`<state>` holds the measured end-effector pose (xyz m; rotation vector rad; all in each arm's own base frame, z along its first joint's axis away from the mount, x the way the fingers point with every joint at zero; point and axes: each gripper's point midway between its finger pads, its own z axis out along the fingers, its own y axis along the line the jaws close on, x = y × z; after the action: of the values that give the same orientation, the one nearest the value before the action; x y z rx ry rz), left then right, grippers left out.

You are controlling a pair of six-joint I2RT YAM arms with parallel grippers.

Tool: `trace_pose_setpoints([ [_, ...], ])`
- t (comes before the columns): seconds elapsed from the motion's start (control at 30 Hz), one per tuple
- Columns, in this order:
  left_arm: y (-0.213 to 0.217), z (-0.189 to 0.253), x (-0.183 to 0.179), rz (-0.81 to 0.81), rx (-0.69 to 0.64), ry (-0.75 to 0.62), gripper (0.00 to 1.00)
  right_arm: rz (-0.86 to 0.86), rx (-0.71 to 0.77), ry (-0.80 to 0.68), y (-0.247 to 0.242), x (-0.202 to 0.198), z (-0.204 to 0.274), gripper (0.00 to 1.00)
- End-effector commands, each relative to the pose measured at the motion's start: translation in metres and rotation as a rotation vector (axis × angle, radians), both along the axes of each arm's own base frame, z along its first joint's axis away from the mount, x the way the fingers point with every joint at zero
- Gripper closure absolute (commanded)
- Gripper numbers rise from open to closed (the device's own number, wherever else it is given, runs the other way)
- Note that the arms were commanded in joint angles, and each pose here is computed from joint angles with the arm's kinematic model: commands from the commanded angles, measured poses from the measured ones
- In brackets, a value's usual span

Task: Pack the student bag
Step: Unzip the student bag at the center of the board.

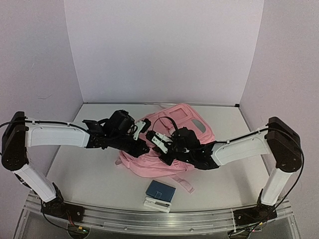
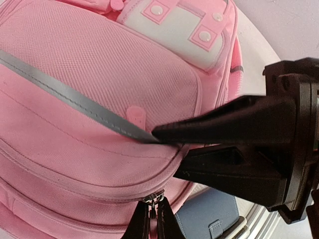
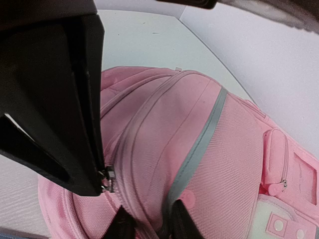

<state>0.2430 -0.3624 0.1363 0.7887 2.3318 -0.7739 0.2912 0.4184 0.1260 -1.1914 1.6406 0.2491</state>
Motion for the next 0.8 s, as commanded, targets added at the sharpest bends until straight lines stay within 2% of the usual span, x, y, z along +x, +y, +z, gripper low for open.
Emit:
trace_pose_setpoints([
  [0.0, 0.005, 0.045, 0.013, 0.048, -0.103, -0.044, 1.0, -0.088, 0.054, -0.039, -0.006, 0.015, 0.015, 1.0],
  [0.23, 0.053, 0.029, 0.045, 0.166, -0.026, -0.021, 1.0, -0.112, 0.069, -0.05, -0.023, 0.009, 0.027, 1.0],
  [0.47, 0.097, 0.016, 0.078, 0.24, 0.077, -0.067, 1.0, -0.095, 0.108, -0.042, -0.029, -0.001, 0.045, 1.0],
  [0.77, 0.156, -0.003, 0.15, 0.359, 0.096, -0.072, 1.0, -0.055, 0.135, -0.039, -0.025, -0.018, 0.06, 1.0],
])
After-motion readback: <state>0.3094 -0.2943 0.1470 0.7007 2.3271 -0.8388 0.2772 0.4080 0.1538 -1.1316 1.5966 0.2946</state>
